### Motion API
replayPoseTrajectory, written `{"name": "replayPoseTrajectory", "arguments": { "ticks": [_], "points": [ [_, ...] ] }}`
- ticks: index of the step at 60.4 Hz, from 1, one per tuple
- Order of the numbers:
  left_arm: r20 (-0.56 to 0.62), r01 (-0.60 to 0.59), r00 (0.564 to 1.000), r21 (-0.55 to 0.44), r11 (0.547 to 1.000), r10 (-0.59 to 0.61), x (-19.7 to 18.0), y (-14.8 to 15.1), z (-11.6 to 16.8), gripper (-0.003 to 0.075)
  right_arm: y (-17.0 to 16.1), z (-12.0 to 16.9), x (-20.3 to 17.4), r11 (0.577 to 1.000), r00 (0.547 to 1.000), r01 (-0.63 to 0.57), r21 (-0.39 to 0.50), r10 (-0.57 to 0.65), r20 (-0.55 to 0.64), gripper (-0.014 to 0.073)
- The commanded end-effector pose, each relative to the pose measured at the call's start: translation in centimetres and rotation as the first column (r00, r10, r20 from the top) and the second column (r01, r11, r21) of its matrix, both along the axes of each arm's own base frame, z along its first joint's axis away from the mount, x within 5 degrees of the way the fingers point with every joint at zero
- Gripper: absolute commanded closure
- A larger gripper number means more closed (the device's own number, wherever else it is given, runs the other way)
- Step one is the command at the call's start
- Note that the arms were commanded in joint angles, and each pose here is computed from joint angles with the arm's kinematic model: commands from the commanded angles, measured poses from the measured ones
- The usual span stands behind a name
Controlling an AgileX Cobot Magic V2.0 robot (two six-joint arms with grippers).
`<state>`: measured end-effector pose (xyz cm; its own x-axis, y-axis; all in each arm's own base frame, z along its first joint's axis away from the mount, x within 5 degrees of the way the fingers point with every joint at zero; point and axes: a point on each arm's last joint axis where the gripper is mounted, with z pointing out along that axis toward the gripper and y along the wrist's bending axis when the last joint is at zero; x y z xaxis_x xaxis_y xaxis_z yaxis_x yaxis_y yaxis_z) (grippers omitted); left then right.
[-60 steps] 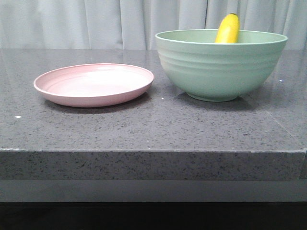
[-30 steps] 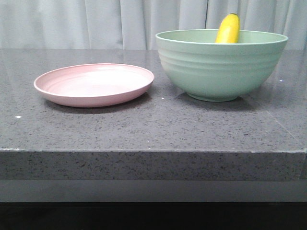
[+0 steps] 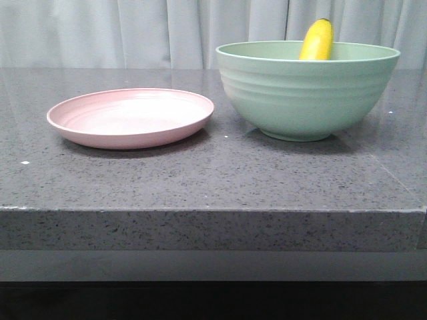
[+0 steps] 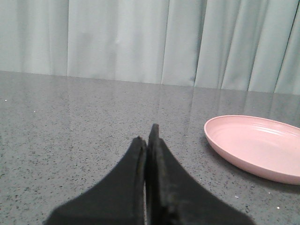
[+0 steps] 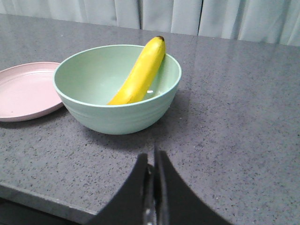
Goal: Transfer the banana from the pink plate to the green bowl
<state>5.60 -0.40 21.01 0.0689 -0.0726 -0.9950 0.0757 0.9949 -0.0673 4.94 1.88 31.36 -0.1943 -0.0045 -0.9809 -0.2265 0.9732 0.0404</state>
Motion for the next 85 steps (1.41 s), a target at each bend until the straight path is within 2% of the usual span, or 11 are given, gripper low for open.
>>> {"name": "replayPoseTrajectory", "arguments": {
  "ticks": [1, 7, 18, 24, 30, 43, 55, 85],
  "points": [
    [0.096, 0.0, 0.995, -0.013, 1.0, 0.001, -0.2, 0.0, 0.7, 0.0741, -0.4, 0.8, 0.3, 0.999, 0.992, 0.049, 0.023, -0.051, 0.118, 0.0664],
    [0.096, 0.0, 0.995, -0.013, 1.0, 0.001, -0.2, 0.0, 0.7, 0.0741, -0.7, -0.1, 0.0, 0.997, 0.982, 0.08, 0.014, -0.082, 0.172, 0.0664],
    [0.096, 0.0, 0.995, -0.013, 1.0, 0.001, -0.2, 0.0, 0.7, 0.0741, -1.5, -2.9, -0.3, 0.984, 0.949, 0.162, 0.074, -0.175, 0.262, 0.0664],
    [0.096, 0.0, 0.995, -0.013, 1.0, 0.001, -0.2, 0.0, 0.7, 0.0741, -1.6, -4.4, -0.5, 0.979, 0.929, 0.16, 0.126, -0.192, 0.316, 0.0664],
    [0.096, 0.0, 0.995, -0.013, 1.0, 0.001, -0.2, 0.0, 0.7, 0.0741, -1.6, -6.1, -0.5, 0.978, 0.91, 0.153, 0.139, -0.195, 0.366, 0.0664],
    [0.096, 0.0, 0.995, -0.013, 1.0, 0.001, -0.2, 0.0, 0.7, 0.0741, -1.6, -10.0, 0.4, 0.978, 0.916, 0.157, 0.134, -0.195, 0.351, 0.0664],
    [0.094, 0.0, 0.996, -0.013, 1.0, 0.001, -0.2, 0.0, 0.7, 0.0741, -1.6, -10.4, 0.5, 0.982, 0.931, 0.168, 0.081, -0.185, 0.315, 0.0664],
    [0.094, 0.0, 0.996, -0.013, 1.0, 0.001, -0.2, 0.0, 0.7, 0.0741, -1.8, -10.2, 0.4, 0.975, 0.915, 0.204, 0.09, -0.223, 0.335, 0.0664]
  ]
}}
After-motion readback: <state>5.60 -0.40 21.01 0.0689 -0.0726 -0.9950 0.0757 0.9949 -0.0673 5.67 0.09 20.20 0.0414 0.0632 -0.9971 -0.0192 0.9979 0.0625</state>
